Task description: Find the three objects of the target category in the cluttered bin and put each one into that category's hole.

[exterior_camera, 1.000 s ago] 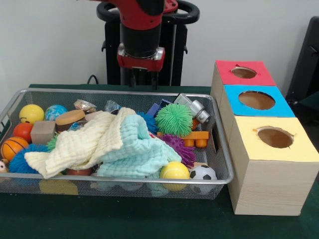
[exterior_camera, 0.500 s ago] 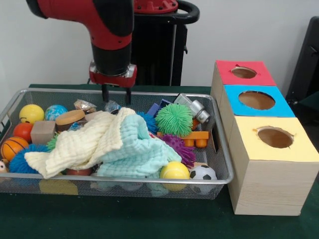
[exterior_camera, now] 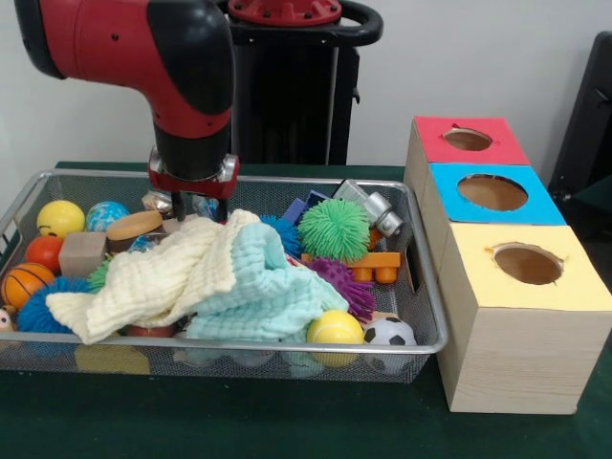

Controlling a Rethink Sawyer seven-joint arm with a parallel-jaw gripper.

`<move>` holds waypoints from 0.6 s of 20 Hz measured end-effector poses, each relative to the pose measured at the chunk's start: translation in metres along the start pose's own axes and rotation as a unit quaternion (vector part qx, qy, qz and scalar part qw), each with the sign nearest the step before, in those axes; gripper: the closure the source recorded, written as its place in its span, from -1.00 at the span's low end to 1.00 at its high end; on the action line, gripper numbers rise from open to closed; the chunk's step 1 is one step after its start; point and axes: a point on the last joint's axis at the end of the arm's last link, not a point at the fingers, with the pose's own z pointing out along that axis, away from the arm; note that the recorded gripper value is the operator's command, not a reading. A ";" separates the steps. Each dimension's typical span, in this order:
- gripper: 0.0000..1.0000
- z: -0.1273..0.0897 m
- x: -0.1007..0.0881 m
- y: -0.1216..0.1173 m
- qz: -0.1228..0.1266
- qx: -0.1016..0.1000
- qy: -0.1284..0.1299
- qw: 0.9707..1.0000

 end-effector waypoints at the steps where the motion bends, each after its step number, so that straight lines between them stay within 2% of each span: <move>1: -1.00 0.001 0.000 0.000 -0.001 0.000 0.002 1.000; 6: -1.00 0.002 -0.006 0.002 -0.010 0.006 0.020 1.000; 12: -1.00 0.002 -0.010 0.002 -0.012 0.007 0.032 0.999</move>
